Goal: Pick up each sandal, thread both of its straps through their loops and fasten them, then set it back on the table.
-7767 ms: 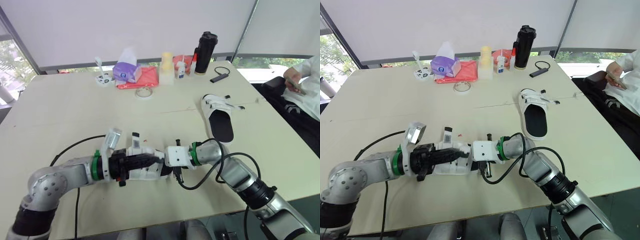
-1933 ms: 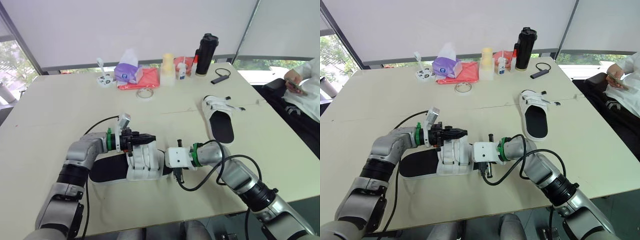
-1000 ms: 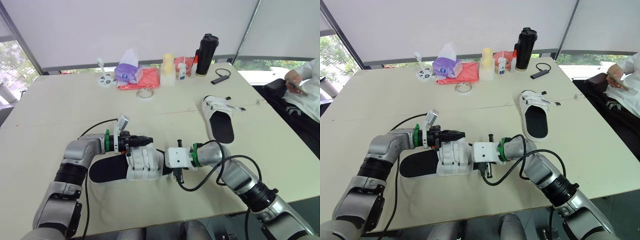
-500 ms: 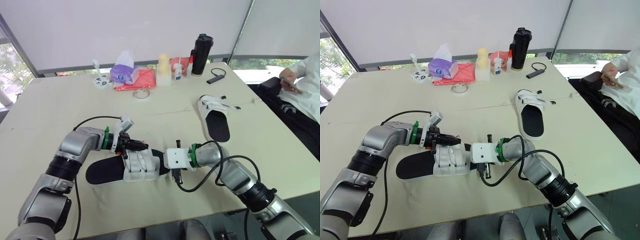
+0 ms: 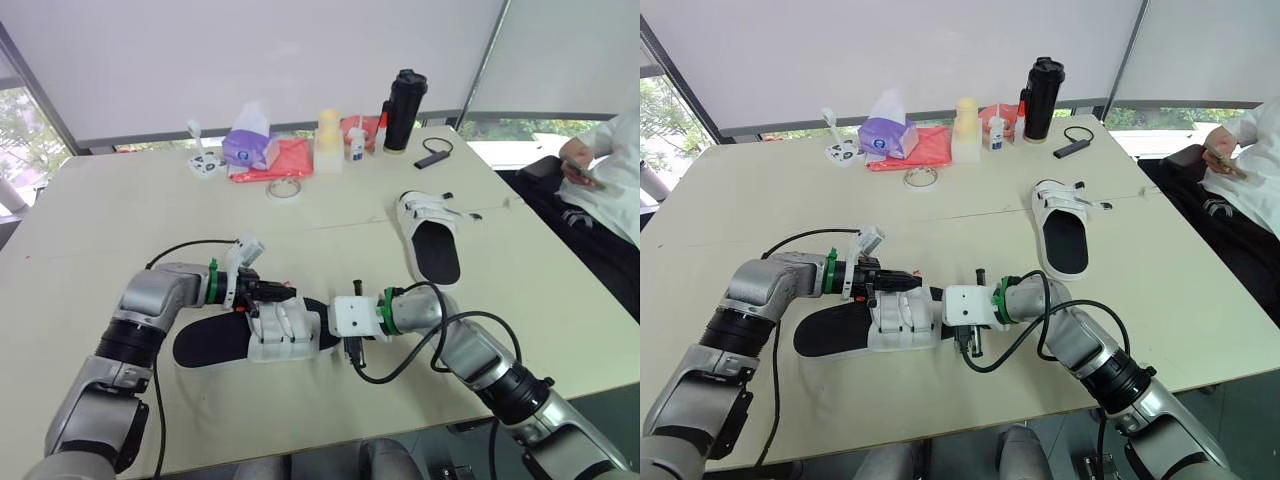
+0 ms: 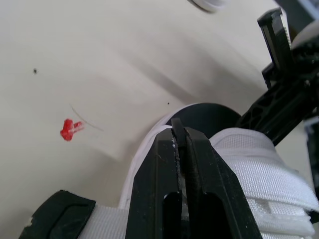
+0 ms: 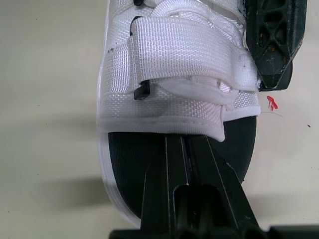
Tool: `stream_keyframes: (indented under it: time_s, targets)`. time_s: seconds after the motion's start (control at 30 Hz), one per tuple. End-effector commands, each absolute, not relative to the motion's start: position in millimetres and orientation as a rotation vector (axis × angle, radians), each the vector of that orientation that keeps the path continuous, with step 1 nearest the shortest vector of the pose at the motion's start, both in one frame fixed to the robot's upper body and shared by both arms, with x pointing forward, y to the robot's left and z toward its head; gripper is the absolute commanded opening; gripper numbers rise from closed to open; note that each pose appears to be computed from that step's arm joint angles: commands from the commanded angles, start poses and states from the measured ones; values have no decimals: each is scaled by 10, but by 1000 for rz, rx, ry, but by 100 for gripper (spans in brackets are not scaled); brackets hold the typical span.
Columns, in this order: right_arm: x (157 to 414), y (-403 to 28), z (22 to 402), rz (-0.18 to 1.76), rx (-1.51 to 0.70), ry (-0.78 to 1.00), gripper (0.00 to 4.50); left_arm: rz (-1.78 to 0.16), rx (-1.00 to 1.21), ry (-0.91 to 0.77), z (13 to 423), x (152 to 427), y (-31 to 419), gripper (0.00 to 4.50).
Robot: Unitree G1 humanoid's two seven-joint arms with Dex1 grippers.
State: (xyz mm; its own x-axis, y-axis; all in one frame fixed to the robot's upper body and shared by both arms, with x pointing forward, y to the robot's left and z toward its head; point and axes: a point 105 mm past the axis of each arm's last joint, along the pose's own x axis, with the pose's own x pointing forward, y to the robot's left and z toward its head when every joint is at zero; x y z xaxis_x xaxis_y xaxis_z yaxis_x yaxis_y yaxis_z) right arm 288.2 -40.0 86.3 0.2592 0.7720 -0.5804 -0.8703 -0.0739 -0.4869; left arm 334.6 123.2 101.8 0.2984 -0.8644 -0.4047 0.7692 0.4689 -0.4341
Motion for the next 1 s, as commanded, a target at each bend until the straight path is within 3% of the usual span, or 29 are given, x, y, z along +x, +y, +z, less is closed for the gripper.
stream_keyframes:
  time_s: [0.03, 0.27, 0.47, 0.63, 0.83, 1.0]
  targets:
    - [2885, -631, 524, 1343, -954, 322, 0, -898, -232, 731, 840, 3413, 1506, 101]
    - [2889, -627, 531, 1345, -955, 320, 0, -768, -389, 760, 800, 3479, 1612, 444]
    - [2883, -633, 526, 1346, -955, 322, 0, -690, -448, 700, 886, 3610, 1737, 444]
    - [2882, -631, 526, 1347, -953, 324, 0, -797, -571, 428, 1464, 3737, 1690, 444]
    - [2884, -630, 536, 1347, -952, 321, 0, -999, -359, 249, 1776, 3436, 1615, 444]
    - [2890, -629, 564, 1345, -952, 313, 0, -1163, -231, 235, 1847, 3046, 1649, 444]
